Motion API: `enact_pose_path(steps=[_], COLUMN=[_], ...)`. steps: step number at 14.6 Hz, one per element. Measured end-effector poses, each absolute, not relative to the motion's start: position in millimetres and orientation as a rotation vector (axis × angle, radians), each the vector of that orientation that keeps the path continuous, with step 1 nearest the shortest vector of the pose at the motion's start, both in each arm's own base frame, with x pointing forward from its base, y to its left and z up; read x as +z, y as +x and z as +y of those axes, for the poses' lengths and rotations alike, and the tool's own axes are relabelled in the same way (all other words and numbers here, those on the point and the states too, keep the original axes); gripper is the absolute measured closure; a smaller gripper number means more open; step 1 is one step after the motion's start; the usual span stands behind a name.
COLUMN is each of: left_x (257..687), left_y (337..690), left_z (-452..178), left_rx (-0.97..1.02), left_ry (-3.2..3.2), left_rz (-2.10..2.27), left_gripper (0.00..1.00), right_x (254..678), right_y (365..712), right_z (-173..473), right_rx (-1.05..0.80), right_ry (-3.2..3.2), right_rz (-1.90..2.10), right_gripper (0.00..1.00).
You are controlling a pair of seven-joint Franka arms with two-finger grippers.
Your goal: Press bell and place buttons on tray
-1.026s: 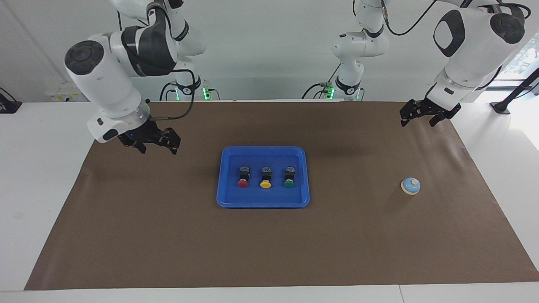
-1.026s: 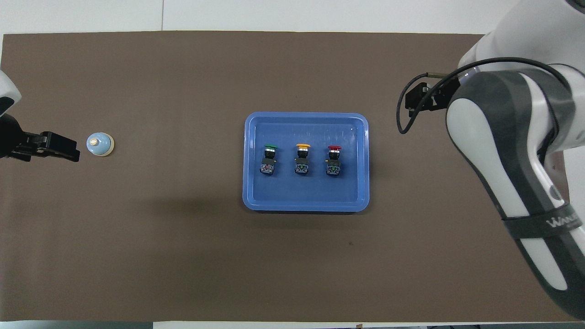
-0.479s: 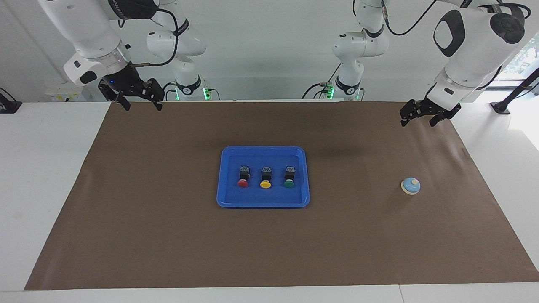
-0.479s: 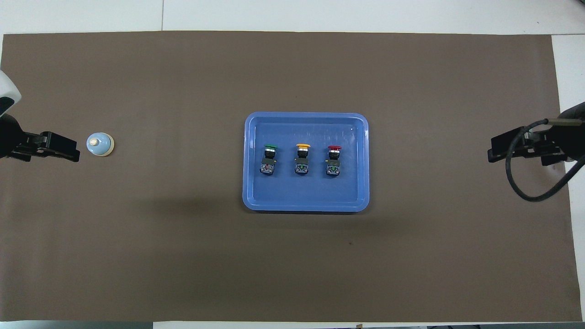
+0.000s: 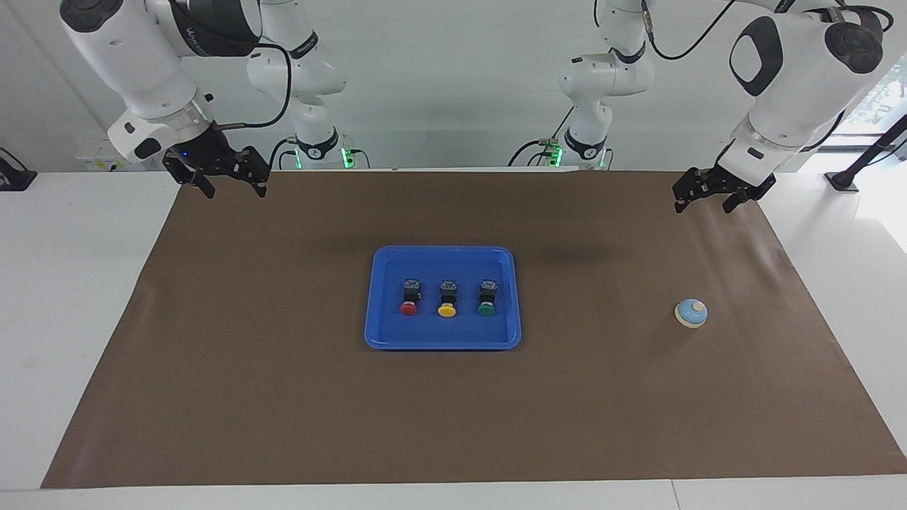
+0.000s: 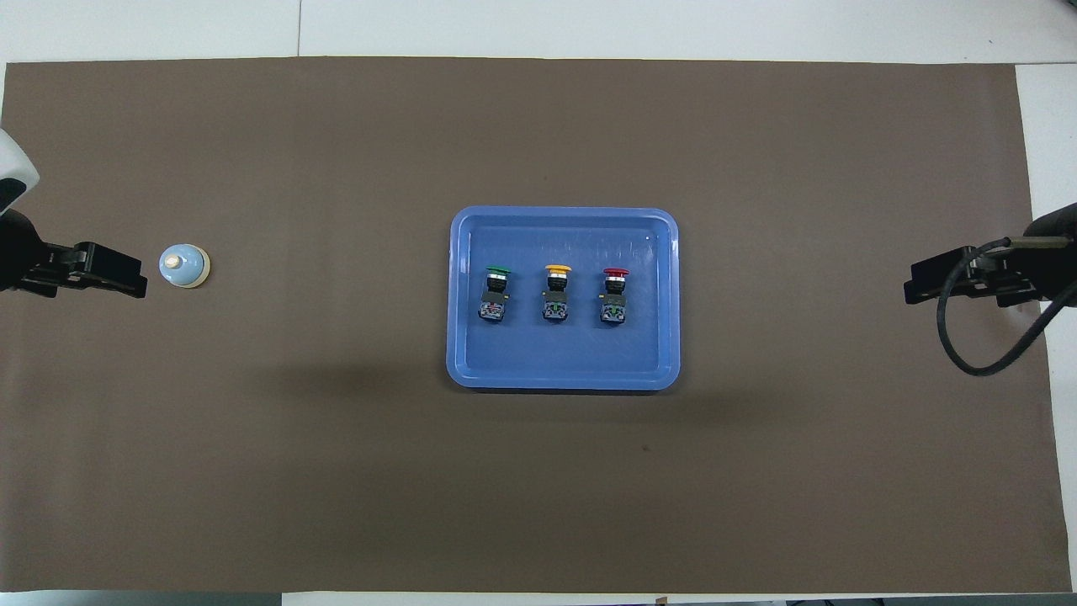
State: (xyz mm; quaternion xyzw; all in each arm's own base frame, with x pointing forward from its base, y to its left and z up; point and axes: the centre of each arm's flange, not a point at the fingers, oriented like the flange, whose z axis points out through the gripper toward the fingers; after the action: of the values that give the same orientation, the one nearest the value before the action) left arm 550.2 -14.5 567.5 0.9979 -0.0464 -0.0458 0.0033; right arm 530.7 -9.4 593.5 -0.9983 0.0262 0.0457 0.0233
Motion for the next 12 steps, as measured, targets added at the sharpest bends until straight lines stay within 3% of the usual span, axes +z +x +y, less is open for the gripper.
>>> enact_pose_path(steps=[1, 5, 9, 12], left_x=[569.3, 563.1, 504.1, 438.1], left_y=[553.8, 562.3, 568.4, 598.1], left_z=[-15.6, 1.9, 38.2, 43.3], left_rx=[-0.094, 0.013, -0.075, -0.073], left_ry=[3.131, 3.137, 3.143, 3.153], left_rz=[-0.148, -0.097, -0.02, -0.024], left_gripper=[0.0, 0.5, 0.95, 0.99], right_x=[595.9, 594.5, 591.4, 591.4], right_y=[530.9, 534.1, 535.4, 535.5], right_z=[-11.6, -14.6, -14.0, -12.8], right_rx=[0.134, 0.105, 0.11, 0.109], right_ry=[-3.109, -3.152, -3.152, -3.152], right_rz=[0.081, 0.075, 0.073, 0.069], right_gripper=[0.0, 0.0, 0.0, 0.0])
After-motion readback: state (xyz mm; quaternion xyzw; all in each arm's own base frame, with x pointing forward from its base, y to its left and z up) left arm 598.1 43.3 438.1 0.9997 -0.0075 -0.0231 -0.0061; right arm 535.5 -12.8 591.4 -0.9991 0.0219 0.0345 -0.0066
